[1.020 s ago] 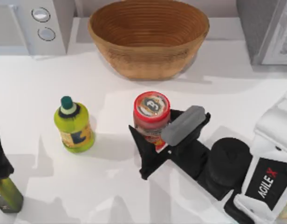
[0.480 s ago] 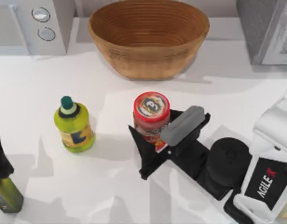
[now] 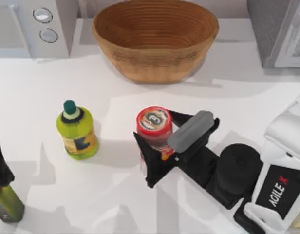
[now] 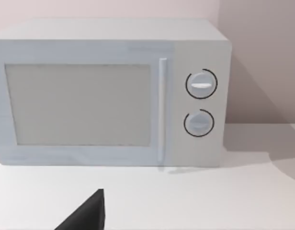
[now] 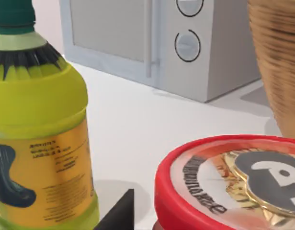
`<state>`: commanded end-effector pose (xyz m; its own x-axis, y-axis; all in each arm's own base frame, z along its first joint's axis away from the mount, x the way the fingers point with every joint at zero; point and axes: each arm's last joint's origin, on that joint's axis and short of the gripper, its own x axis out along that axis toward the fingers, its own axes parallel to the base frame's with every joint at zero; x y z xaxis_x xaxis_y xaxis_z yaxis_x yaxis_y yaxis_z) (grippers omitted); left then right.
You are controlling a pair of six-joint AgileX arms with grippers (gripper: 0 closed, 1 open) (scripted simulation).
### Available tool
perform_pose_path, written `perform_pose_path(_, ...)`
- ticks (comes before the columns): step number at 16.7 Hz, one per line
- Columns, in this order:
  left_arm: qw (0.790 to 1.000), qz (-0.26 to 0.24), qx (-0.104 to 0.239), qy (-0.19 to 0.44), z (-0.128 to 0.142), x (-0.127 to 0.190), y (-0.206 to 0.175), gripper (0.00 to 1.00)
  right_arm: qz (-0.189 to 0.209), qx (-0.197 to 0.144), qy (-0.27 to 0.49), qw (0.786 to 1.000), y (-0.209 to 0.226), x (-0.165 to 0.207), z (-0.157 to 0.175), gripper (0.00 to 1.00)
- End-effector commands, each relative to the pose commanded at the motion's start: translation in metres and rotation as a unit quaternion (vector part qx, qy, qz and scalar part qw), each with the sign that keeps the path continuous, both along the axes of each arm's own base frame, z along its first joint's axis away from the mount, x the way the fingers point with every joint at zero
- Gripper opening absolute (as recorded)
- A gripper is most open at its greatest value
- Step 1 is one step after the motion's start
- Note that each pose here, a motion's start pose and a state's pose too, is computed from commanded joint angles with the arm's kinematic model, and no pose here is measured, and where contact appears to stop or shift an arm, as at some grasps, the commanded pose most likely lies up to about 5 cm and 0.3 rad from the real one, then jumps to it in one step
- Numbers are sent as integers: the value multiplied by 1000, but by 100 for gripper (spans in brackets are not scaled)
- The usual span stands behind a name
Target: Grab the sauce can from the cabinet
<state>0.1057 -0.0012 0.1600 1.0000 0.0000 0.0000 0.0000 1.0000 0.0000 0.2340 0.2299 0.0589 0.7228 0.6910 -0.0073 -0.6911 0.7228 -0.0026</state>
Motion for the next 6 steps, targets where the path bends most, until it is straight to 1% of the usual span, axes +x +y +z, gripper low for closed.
perform_pose_path(1,1000,0,0,0,0,0,0,100,0,0,0,1000,0,0,0,100)
perform_pose_path(6,1000,0,0,0,0,0,0,100,0,0,0,1000,0,0,0,100)
